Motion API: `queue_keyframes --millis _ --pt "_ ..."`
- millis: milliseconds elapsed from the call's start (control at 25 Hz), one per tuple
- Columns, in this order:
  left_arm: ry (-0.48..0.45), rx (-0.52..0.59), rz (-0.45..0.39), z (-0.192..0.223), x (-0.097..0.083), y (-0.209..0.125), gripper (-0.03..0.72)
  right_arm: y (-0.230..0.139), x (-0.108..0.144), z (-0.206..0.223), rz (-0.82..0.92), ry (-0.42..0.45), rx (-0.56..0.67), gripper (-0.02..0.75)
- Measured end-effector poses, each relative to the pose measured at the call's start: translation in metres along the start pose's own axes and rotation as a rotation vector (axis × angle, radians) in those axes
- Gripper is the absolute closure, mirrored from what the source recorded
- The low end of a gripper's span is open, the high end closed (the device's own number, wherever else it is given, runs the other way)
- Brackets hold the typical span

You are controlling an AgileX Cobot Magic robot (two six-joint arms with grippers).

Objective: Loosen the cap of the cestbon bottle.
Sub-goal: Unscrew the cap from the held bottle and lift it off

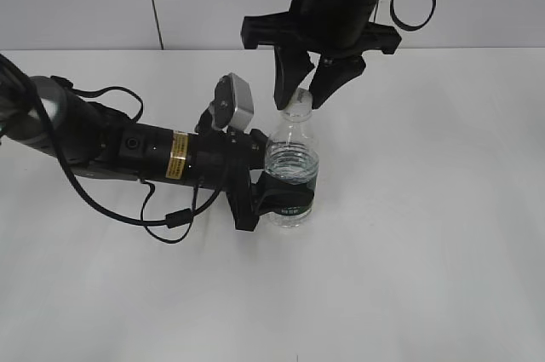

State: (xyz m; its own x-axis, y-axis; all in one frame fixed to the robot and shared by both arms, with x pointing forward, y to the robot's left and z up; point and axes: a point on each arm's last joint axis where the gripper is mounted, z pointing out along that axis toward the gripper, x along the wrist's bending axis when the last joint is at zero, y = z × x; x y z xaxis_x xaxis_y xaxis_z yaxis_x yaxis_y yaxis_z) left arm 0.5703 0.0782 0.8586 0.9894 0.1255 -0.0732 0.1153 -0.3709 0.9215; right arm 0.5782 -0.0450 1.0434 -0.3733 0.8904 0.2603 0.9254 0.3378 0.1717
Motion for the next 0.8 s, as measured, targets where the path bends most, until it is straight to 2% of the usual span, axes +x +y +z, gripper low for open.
queue_keyframes --millis 200,320,480,720,800 --pt "0.000 0.000 0.000 0.0000 0.0000 0.0000 0.279 0.0000 0.0000 0.0000 -0.078 0.000 0.000 0.436" --pt "0.000 0.000 0.000 0.0000 0.0000 0.0000 0.279 0.0000 0.0000 0.0000 -0.199 0.000 0.000 0.436" --pt "-0.001 0.001 0.001 0.0000 -0.0001 -0.0001 0.279 0.0000 0.0002 0.0000 -0.522 0.002 0.000 0.436" --pt "-0.003 0.004 0.007 0.0000 -0.0003 -0.0003 0.279 0.0000 0.0003 0.0000 -1.137 0.003 -0.002 0.437" --pt "-0.003 0.004 0.007 0.0000 -0.0003 -0.0003 0.279 0.0002 -0.0004 0.0000 -1.290 -0.005 0.001 0.437"
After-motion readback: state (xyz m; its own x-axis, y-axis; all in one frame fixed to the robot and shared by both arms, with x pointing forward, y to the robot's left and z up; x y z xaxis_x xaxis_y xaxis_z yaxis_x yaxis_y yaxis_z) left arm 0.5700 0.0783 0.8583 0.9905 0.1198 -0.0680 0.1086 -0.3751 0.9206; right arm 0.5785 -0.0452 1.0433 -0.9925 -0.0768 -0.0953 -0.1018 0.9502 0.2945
